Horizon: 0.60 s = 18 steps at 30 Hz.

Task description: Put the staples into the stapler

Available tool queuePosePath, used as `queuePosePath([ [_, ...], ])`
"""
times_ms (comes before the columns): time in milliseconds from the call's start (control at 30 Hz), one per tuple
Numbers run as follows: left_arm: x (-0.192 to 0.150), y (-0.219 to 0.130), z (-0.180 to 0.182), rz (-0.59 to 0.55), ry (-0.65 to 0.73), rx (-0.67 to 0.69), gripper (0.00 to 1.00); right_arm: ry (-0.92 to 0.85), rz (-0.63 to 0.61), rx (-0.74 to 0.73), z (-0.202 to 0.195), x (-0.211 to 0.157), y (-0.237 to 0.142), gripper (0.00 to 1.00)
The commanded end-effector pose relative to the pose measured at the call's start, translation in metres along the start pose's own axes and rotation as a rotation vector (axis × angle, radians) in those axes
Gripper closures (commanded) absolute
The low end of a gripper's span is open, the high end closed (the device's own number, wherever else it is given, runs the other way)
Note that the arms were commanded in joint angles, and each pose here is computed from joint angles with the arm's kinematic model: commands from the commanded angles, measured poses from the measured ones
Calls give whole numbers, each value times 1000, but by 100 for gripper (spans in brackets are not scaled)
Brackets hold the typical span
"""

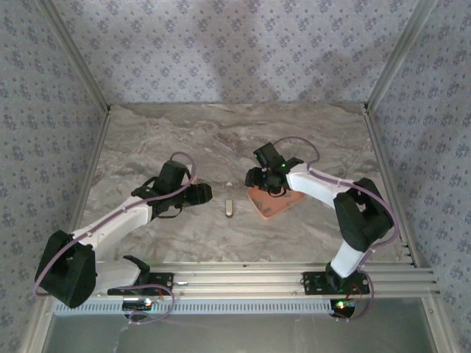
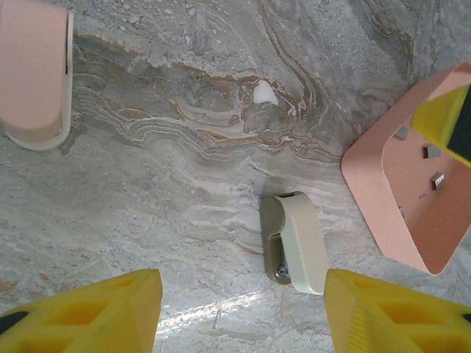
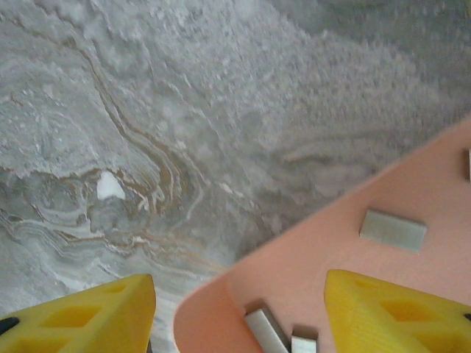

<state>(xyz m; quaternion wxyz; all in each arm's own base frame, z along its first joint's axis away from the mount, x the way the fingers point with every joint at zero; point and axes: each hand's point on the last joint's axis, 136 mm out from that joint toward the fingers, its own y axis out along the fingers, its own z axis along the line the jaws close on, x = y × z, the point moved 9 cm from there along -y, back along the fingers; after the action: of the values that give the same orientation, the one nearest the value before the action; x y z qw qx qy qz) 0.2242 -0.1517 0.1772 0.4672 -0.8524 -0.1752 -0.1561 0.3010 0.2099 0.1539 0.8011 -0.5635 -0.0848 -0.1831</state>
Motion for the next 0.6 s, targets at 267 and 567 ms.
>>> queuePosePath([
  [267,0,-5,6,-24,15,35,40,-83,59,-97,-2,14,21,48],
  [567,0,-7,12,-48,18,66,40,-150,55,-81,6,12,19,69],
])
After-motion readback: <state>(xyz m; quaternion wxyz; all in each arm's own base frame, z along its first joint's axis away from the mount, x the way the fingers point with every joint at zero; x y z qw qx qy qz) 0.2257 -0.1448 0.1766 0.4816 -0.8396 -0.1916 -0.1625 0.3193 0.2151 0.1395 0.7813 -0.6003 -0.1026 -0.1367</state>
